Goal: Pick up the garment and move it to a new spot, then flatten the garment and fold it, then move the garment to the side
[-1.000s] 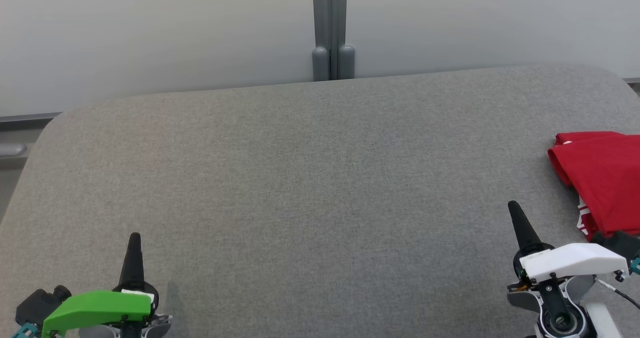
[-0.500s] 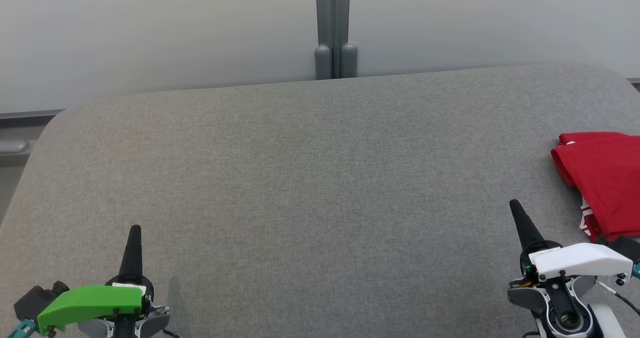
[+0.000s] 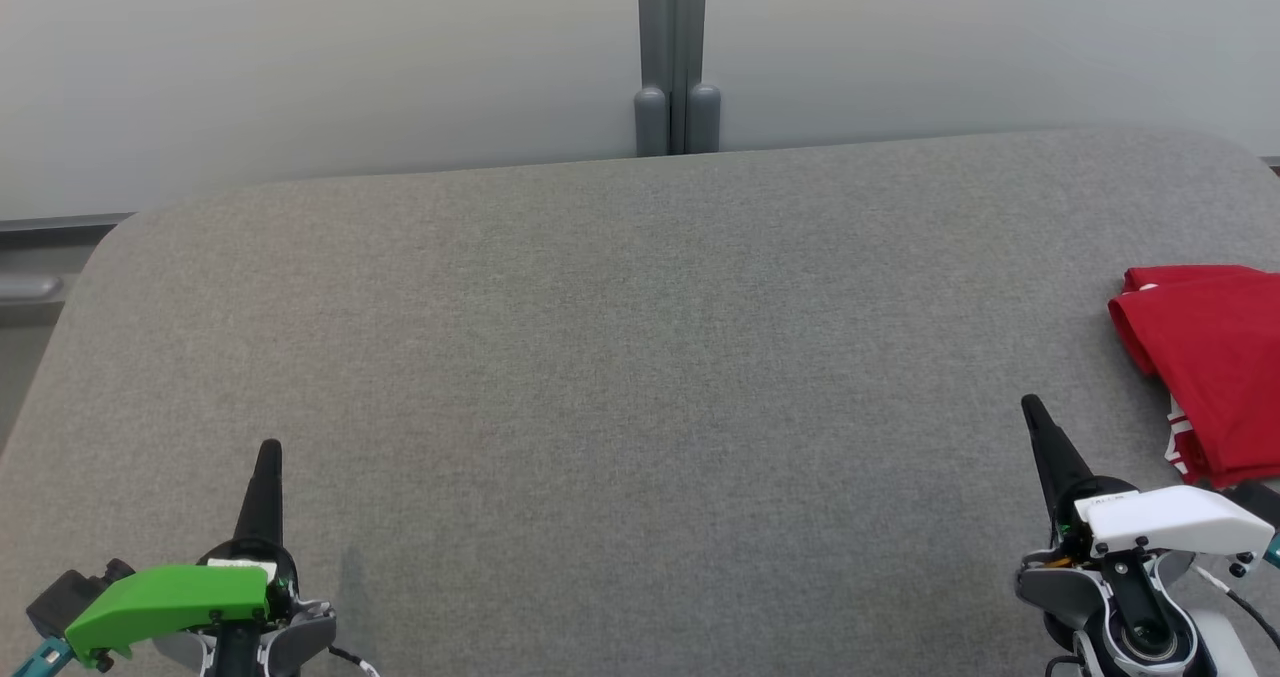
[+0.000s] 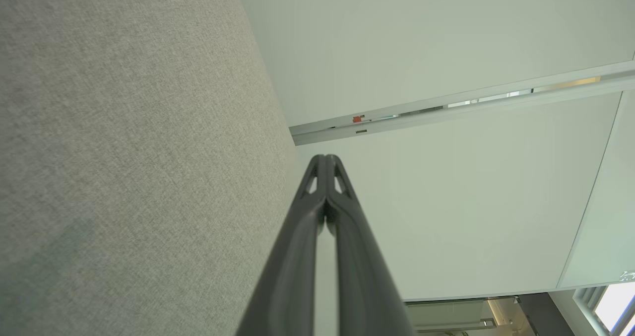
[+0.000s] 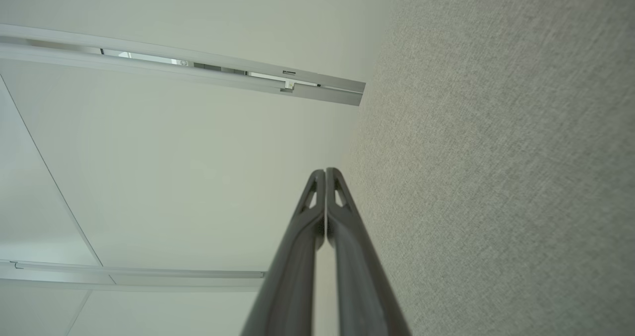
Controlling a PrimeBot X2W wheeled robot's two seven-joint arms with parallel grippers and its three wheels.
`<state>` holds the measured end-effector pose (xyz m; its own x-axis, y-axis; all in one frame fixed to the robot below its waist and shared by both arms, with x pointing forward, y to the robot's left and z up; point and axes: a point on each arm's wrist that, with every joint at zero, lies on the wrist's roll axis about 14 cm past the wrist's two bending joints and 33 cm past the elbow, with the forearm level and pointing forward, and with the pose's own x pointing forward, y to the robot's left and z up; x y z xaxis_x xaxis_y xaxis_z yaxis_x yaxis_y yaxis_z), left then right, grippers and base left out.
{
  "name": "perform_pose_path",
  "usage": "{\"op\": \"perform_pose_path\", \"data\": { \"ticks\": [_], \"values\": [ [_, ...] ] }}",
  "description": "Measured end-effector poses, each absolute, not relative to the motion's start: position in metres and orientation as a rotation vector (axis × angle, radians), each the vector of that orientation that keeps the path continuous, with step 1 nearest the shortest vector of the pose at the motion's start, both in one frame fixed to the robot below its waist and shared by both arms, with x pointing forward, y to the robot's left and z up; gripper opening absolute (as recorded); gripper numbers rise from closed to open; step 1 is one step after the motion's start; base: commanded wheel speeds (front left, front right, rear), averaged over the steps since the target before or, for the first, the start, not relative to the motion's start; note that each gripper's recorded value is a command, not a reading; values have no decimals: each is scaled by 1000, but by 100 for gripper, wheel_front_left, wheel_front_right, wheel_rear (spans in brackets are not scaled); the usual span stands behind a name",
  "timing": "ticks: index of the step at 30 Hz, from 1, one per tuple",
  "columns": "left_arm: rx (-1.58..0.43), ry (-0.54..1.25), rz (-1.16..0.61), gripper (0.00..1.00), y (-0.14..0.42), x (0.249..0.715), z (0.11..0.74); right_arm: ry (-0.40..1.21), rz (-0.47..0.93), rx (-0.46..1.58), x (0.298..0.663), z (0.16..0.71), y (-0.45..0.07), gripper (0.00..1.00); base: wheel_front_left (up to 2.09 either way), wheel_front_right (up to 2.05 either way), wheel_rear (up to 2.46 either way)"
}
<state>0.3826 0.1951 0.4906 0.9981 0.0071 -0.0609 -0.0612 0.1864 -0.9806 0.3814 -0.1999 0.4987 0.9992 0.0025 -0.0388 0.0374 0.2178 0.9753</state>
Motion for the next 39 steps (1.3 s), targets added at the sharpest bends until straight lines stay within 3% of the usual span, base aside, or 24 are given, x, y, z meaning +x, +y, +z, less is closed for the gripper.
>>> {"op": "perform_pose_path", "data": {
  "ticks": [39],
  "values": [
    [-1577,11,10,0,199,387,503,7,-9,1572,388,504,-200,0,0,0,0]
  ]
}}
